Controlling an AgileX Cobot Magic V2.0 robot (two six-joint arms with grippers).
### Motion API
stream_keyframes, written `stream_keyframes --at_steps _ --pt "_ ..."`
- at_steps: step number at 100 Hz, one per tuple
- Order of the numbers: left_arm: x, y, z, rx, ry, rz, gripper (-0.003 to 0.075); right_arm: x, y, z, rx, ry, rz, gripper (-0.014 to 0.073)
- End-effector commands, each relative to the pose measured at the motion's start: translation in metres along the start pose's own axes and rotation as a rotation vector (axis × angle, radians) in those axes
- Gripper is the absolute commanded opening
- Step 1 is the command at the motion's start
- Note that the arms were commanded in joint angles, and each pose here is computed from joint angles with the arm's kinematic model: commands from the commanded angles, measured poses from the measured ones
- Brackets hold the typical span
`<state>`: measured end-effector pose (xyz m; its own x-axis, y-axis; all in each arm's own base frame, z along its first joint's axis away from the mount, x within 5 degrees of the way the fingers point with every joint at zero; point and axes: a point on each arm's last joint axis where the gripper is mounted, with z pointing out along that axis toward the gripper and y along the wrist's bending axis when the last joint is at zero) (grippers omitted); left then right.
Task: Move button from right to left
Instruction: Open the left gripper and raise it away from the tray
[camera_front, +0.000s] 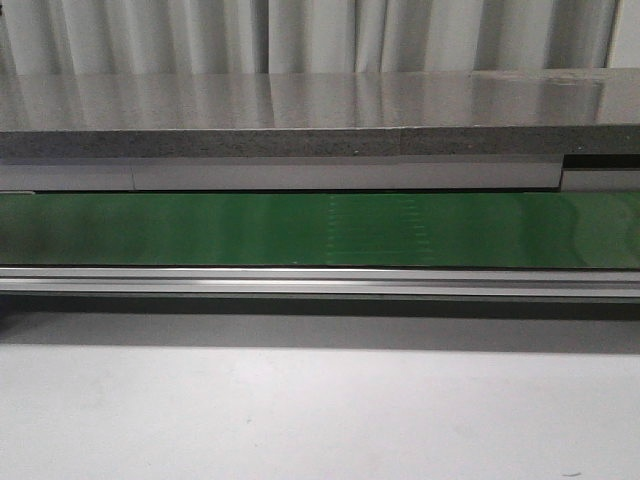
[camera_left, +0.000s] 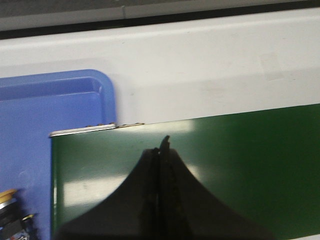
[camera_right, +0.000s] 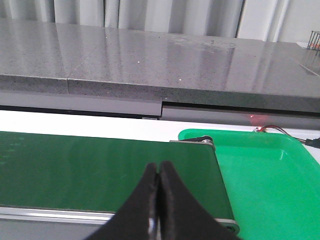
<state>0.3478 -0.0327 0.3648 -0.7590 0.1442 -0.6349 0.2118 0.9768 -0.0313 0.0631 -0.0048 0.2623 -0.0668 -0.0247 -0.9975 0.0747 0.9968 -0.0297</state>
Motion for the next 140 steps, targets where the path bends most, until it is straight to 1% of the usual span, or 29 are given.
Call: stream_keyframes --at_steps 1,11,22,31,47,74,88,104,130,140 --pt "-0.011 -0.021 -0.035 0.041 -0.145 0.013 -0.002 -0.015 -0.001 -0.002 0.006 -0.091 -0.011 -0.0066" --pt "-0.008 -0.035 -0.047 0.068 -0.176 0.042 -0.002 -0.015 -0.001 -0.002 0.006 -0.091 -0.011 -0.0066" --pt "-0.001 -0.043 -0.061 0.088 -0.231 0.045 -0.002 -0.015 -0.001 -0.002 0.006 -0.091 -0.011 -0.0066" --pt "0.008 -0.047 -0.074 0.126 -0.267 0.013 -0.002 -0.015 -0.001 -0.002 0.006 -0.091 -0.011 -0.0066" --pt "0.03 -0.047 -0.093 0.123 -0.33 0.001 -0.002 -0.015 -0.001 -0.002 0.006 -0.091 -0.011 -0.0066" --pt "0.08 -0.05 -0.125 0.136 -0.466 -0.039 -0.002 -0.015 -0.001 -0.002 0.006 -0.091 -0.011 -0.0066" --pt "0.11 -0.05 -0.132 0.129 -0.484 -0.04 -0.002 -0.015 -0.001 -0.002 0.006 -0.091 -0.011 -0.0066" --pt "0.142 -0.05 -0.136 0.123 -0.512 -0.043 -0.002 -0.015 -0.001 -0.002 0.006 -0.091 -0.011 -0.0066" --pt "0.195 -0.048 -0.134 0.098 -0.633 -0.058 -0.002 -0.015 -0.001 -0.002 0.006 -0.091 -0.011 -0.0066" --pt "0.216 -0.047 -0.133 0.086 -0.655 -0.044 -0.002 -0.015 -0.001 -0.002 0.006 -0.091 -0.011 -0.0066"
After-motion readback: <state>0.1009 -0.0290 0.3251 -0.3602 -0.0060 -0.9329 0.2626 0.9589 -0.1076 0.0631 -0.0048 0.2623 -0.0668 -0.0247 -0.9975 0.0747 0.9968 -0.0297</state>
